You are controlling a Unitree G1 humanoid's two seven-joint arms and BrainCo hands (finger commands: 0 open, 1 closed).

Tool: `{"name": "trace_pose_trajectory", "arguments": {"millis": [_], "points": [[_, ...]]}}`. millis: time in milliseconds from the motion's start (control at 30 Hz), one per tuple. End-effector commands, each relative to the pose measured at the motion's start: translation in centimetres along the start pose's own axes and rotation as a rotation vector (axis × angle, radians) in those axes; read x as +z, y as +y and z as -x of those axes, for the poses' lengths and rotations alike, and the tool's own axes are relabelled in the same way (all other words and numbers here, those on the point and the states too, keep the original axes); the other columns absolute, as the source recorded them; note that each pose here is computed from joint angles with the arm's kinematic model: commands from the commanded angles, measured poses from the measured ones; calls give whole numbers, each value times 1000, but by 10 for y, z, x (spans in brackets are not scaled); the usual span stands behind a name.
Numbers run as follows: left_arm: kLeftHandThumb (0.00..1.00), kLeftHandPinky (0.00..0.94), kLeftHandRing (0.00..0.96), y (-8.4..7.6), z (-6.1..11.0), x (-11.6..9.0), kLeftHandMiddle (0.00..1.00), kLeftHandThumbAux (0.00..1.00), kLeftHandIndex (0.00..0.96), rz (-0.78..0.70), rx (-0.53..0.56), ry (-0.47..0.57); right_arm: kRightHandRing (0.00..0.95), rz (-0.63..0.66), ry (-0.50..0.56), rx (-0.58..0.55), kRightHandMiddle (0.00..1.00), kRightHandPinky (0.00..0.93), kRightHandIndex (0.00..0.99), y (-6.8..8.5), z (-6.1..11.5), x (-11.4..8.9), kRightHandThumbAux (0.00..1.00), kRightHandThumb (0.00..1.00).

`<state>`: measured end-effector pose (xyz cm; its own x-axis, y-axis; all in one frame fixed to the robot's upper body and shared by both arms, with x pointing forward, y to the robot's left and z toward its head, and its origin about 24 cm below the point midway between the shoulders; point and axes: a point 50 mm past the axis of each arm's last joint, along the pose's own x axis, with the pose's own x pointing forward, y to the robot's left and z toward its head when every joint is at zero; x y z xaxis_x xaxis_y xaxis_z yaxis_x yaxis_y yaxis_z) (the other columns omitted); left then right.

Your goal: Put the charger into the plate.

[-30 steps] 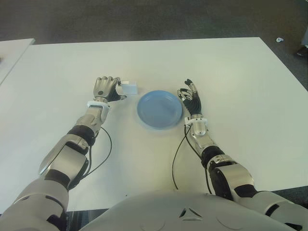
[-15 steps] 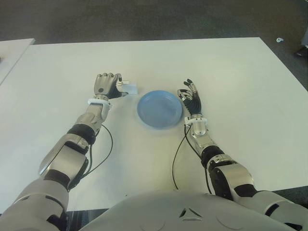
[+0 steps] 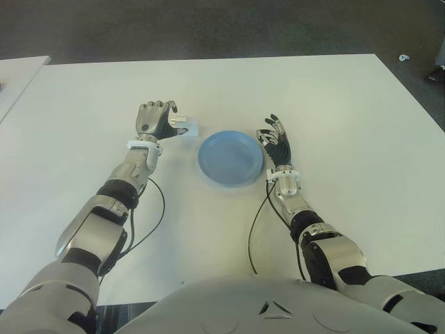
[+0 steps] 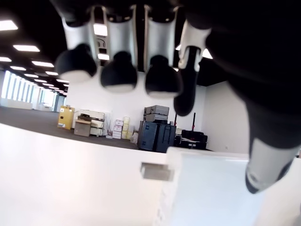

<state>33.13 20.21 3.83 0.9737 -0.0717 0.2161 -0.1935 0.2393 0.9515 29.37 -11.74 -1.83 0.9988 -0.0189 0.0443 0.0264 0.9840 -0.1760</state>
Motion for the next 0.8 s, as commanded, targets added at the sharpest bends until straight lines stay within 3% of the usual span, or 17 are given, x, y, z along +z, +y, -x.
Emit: {"name": "trace_pose_trajectory", "arguments": {"millis": [33, 633, 800], "points": [[750, 860, 866, -4, 3, 3, 872, 696, 443, 36, -25, 9, 297, 37, 302, 20, 173, 332, 0, 3, 48, -55, 574, 0], [750, 870, 871, -1, 2, 8, 877, 697, 443, 48, -13, -12, 300, 26, 305, 19, 181, 335, 0, 2, 48, -56, 594, 0], [737, 753, 832, 0, 0, 8, 838, 694, 443, 51, -30, -30, 300, 24, 306, 18, 184, 339, 0, 2, 47, -56, 601, 0]]}}
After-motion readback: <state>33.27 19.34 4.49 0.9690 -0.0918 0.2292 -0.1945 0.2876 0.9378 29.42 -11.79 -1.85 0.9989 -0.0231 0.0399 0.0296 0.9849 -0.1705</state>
